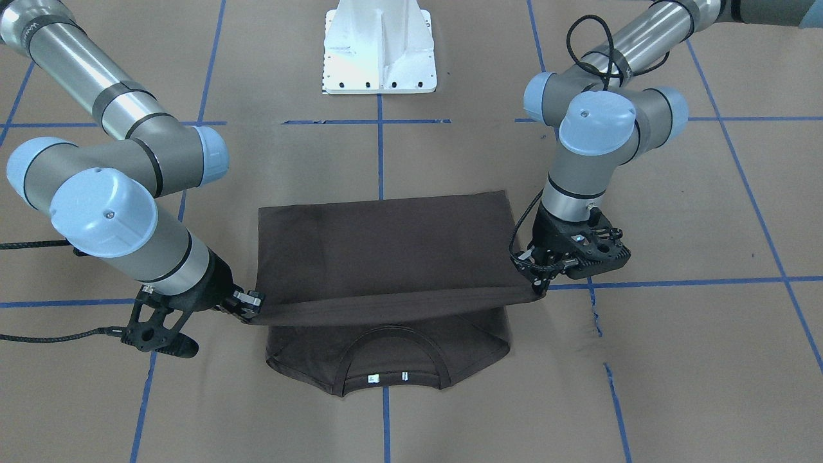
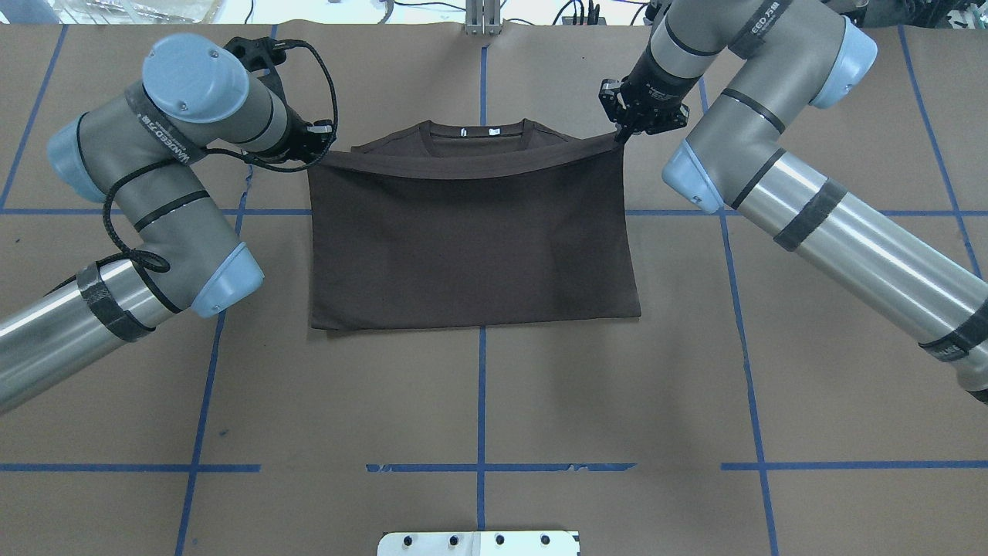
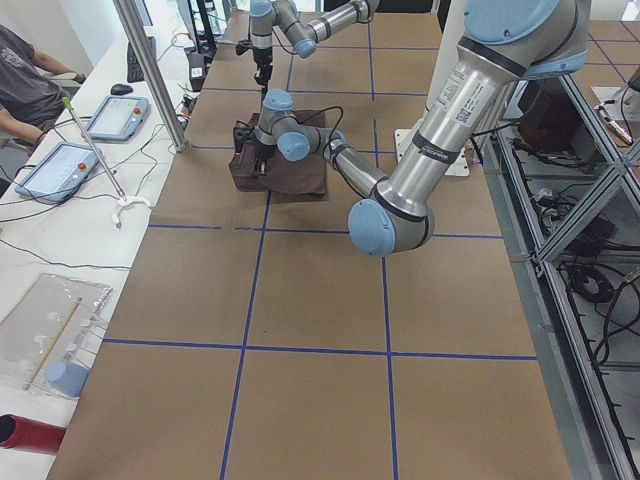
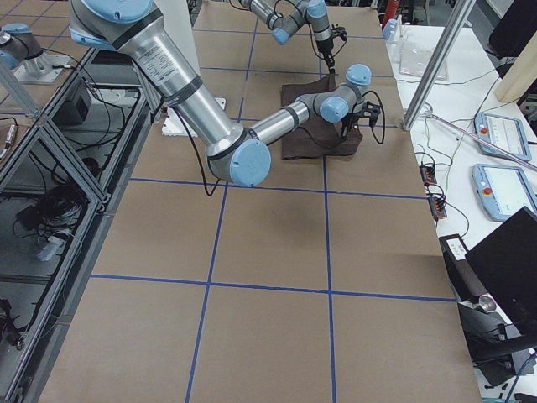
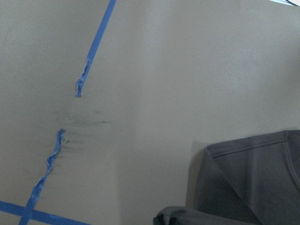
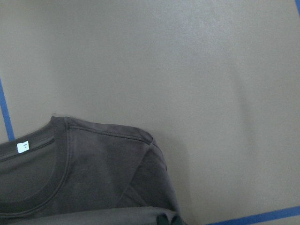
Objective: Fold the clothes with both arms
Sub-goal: 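Lay the hem down near the collar with both grippers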
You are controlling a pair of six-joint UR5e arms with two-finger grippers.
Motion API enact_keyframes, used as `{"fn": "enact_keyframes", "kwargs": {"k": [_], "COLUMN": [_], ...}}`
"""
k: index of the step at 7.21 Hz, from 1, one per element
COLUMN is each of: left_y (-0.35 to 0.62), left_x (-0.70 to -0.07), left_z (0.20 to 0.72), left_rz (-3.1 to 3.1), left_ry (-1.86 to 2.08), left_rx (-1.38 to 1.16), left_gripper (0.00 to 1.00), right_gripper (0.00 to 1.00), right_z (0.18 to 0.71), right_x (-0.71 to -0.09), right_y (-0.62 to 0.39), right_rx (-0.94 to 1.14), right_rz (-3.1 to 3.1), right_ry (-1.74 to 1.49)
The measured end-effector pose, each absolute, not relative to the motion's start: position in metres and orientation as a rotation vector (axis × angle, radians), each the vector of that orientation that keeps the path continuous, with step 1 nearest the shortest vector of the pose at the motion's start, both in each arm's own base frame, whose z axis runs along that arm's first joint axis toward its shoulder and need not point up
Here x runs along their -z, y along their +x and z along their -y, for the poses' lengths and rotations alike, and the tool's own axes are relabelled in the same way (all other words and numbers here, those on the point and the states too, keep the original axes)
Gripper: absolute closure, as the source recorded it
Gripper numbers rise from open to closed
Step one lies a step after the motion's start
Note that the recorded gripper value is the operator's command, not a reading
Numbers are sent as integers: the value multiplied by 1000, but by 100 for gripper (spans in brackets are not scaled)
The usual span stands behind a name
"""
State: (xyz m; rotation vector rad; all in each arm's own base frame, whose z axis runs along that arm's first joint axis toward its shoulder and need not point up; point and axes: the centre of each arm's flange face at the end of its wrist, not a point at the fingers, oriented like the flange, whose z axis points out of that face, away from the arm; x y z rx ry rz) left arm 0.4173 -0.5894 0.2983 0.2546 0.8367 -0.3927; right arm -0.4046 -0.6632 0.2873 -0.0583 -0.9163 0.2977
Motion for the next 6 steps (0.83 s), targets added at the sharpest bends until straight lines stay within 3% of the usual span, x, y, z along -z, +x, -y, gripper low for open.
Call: {"fn": "enact_keyframes", "kwargs": {"k": [6], "left_y": [427], "left_x": [-302], "left_z": [613], "left_rz": [-809], "left_ry": [243], "left_rx": [411], "left_gripper": [100], "right_gripper": [100], "right_z": [686], "right_x": [-292], "right_y": [-405], "right_rx": [-324], "right_rz": [892], "right_ry": [-69]}}
